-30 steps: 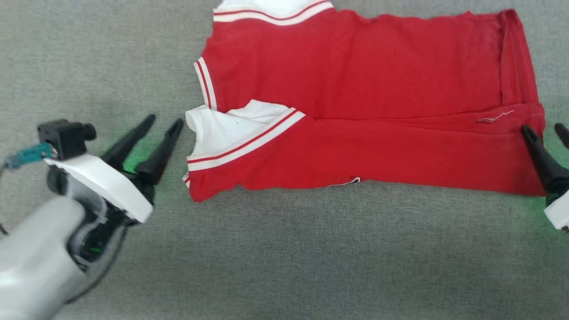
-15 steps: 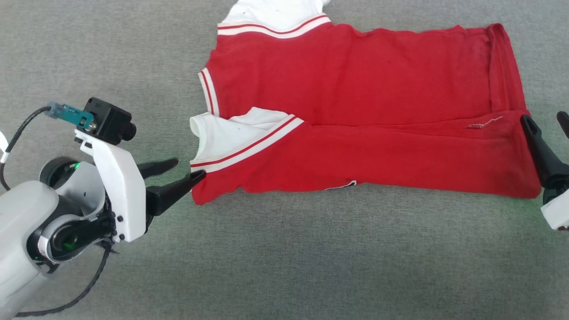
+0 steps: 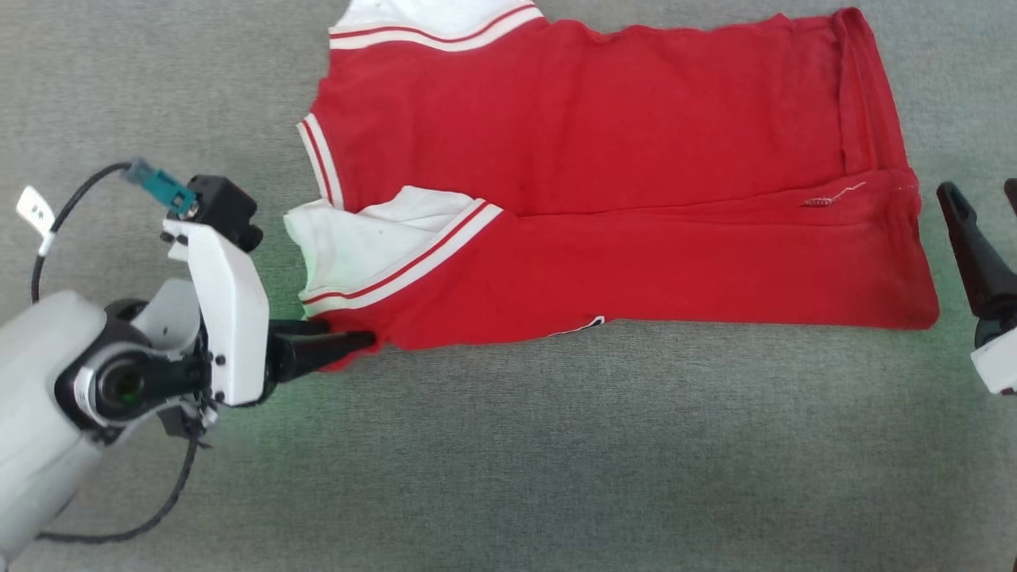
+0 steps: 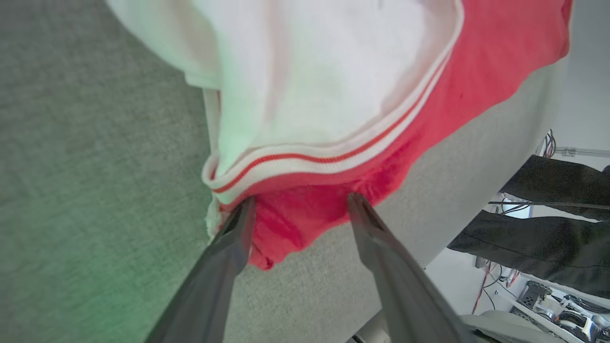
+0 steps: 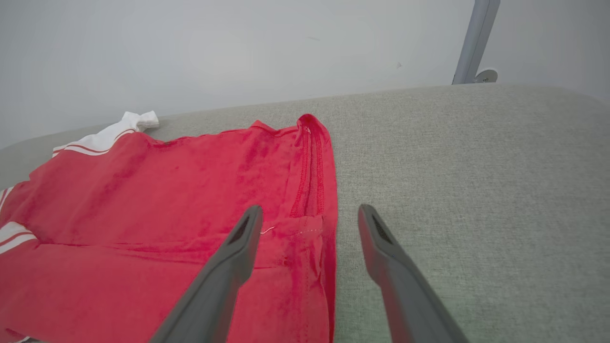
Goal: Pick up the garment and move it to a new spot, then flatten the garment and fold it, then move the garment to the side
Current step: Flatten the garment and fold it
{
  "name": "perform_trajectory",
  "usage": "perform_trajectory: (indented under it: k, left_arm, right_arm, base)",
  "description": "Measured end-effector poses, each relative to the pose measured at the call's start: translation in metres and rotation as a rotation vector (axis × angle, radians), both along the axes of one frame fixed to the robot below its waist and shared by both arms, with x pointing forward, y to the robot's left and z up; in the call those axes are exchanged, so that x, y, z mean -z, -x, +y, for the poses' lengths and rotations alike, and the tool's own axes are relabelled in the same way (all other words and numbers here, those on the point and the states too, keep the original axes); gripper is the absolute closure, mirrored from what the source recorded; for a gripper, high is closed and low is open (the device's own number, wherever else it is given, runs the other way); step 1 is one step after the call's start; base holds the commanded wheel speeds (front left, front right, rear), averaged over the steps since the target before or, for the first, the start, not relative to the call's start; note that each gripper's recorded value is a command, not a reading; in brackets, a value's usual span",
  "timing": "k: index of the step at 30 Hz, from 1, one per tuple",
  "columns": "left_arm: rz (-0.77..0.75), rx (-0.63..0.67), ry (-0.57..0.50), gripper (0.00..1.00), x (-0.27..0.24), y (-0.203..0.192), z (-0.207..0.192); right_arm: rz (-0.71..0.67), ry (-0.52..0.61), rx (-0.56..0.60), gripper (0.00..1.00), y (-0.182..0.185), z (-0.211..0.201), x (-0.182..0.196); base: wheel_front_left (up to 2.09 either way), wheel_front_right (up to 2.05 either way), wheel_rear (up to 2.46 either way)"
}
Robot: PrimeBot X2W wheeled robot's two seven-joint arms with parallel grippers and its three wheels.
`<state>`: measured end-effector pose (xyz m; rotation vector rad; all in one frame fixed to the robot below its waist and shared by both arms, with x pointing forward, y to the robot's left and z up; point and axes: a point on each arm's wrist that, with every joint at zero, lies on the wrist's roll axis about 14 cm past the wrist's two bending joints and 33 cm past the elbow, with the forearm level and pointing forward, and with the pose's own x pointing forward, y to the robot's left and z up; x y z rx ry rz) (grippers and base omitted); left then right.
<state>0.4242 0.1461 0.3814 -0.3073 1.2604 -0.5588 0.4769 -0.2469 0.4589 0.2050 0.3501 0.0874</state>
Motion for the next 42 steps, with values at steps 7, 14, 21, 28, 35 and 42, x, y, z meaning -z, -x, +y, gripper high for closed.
perform_trajectory:
  k: [7,14,21,28,35,42]
  left_arm:
    - [0.064,0.022,0.006,0.37,0.015,-0.007,-0.004]
    - [0.07,-0.004,0.016,1.0,0.024,-0.013,0.0]
    - [0.055,-0.022,0.063,1.0,0.023,-0.017,-0.008]
    - [0.031,-0.046,0.098,1.0,0.017,-0.016,-0.01]
    - [0.006,-0.048,0.105,1.0,0.014,-0.012,-0.007]
    - [-0.021,-0.034,0.102,1.0,0.011,-0.011,-0.006]
  right_arm:
    - [0.008,0.017,0.007,0.0,-0.002,-0.006,0.002]
    - [0.023,0.035,-0.014,0.0,-0.005,-0.002,0.004]
    - [0.133,0.077,-0.111,0.0,0.001,0.011,0.016]
    - [0.417,0.216,-0.258,0.0,0.035,0.011,0.047]
    - [0.508,0.286,-0.297,0.0,0.037,0.004,0.05]
    - [0.619,0.306,-0.327,0.0,0.042,0.006,0.069]
  base:
    - [0.0,0.0,0.0]
    - [0.0,0.0,0.0]
    - [0.0,0.0,0.0]
    - [0.0,0.0,0.0]
    - [0.0,0.0,0.0]
    - [0.0,0.0,0.0]
